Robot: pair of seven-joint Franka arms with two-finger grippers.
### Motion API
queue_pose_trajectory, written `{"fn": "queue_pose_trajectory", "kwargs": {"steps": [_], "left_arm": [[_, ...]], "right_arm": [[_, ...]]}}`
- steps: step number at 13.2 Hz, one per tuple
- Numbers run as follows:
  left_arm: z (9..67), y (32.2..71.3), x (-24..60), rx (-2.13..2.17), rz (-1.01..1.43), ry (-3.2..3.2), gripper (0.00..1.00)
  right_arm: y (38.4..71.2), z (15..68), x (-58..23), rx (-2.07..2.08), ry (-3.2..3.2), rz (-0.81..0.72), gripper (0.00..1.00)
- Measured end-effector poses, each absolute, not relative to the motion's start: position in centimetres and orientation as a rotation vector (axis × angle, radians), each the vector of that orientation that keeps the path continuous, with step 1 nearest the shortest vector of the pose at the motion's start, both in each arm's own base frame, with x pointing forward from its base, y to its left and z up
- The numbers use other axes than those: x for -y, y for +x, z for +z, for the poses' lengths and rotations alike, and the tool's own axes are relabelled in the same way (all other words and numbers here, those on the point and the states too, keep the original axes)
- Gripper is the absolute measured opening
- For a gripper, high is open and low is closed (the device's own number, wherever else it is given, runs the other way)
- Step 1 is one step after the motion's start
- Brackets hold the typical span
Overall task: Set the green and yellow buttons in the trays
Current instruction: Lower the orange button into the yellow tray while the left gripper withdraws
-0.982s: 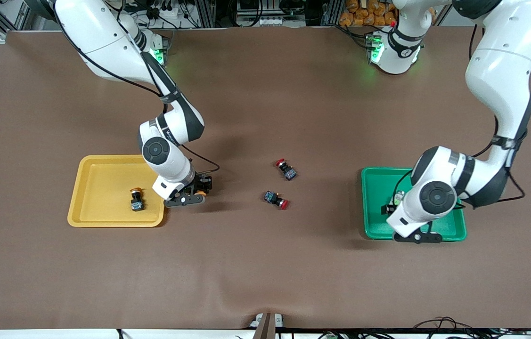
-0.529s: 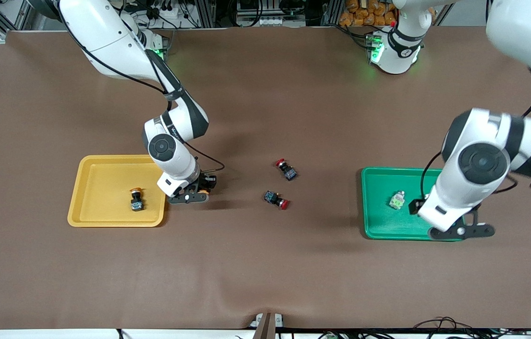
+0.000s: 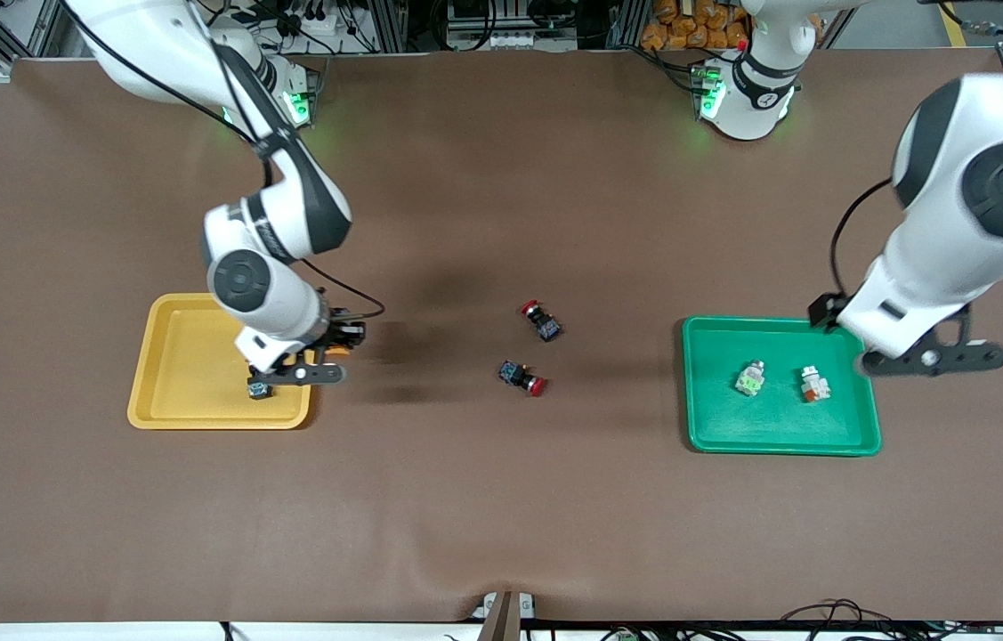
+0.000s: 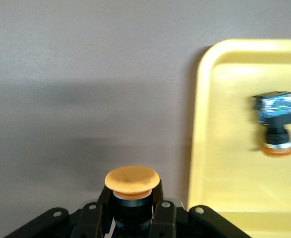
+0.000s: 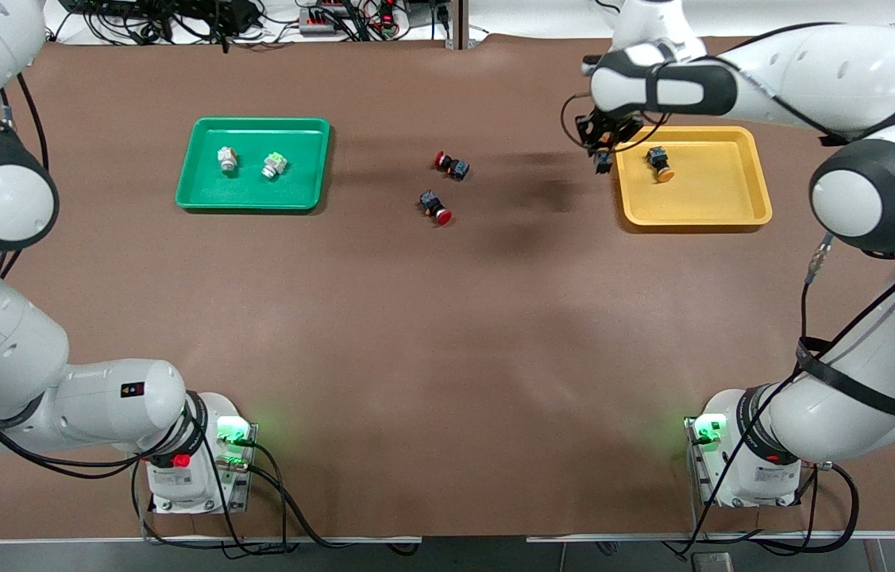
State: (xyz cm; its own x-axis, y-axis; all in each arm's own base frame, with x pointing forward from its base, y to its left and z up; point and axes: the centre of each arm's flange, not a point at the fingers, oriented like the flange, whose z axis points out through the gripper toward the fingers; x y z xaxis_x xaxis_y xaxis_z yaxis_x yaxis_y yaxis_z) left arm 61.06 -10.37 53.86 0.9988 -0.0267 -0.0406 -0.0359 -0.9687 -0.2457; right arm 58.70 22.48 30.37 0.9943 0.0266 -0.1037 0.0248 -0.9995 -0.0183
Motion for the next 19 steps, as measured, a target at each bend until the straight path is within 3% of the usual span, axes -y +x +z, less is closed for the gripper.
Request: {"fn": "queue_pose_trajectory", "kwargs": {"steps": [10,15,19], "left_arm": [[64.3,50.3,7.2,-0.245,0.076,-2.967,1.0],[65.4,49.8,7.7,-0.267,0.116,-3.047,1.0],[63.8,51.4,7.1,-0.336,0.141,-3.064,1.0]], "right_arm": [[61.9,30.5,-6.2,0.298,-3.07,0.231,0.33],[62.2,30.1,-5.7,0.377,-3.058,0.191,0.33],[63.4,25.5,-3.8,0.474,-3.047,0.091,0.33]]}}
